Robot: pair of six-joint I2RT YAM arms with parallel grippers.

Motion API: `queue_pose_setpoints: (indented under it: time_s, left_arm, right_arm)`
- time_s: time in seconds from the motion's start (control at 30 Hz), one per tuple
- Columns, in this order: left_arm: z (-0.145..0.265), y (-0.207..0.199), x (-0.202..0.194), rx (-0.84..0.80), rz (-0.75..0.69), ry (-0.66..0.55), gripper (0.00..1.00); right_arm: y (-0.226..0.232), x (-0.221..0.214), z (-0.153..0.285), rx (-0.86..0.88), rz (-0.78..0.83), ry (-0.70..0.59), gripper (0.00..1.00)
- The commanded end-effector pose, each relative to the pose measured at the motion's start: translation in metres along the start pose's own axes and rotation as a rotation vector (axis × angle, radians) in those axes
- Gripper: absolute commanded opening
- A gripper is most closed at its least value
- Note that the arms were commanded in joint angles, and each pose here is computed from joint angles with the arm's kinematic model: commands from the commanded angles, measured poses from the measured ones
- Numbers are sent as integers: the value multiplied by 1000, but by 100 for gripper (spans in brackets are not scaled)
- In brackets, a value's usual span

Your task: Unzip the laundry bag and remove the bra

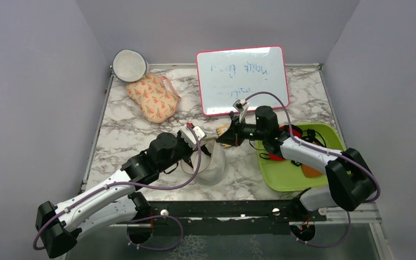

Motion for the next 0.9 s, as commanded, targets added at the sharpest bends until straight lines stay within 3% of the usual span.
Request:
queue_pose_setpoints:
  time_s: [0.0, 0.27, 0.47, 0.67, 0.73, 0.87]
  left_arm:
    - [6, 11, 18, 55, 8, -77, 0]
    - [5, 9, 19, 42, 9, -78, 0]
    - [5, 8, 20, 38, 8, -82, 0]
    - [5, 7, 21, 33, 9, -82, 0]
    - [4, 7, 22, 29, 7, -82, 0]
    - [5, 6, 21, 27, 9, -80, 0]
  right_arm:
    - [-24, -11, -7, -45, 4, 110, 1]
    - [-27, -12, -5, -62, 34, 144, 4]
    - [-15, -9, 6, -31, 109, 144, 37]
    - [13, 17, 15, 50, 324, 68, 51]
    - [25, 26, 14, 57, 423, 40, 65]
    - [45, 39, 4, 70, 636, -6, 77]
Point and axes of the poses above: each gripper's point midway between its finger pads, its own z axis back along the fingers, its own y axis along the line the jaws close on, x = y × z, the point moved 1 cm from there along z, back along the fingers
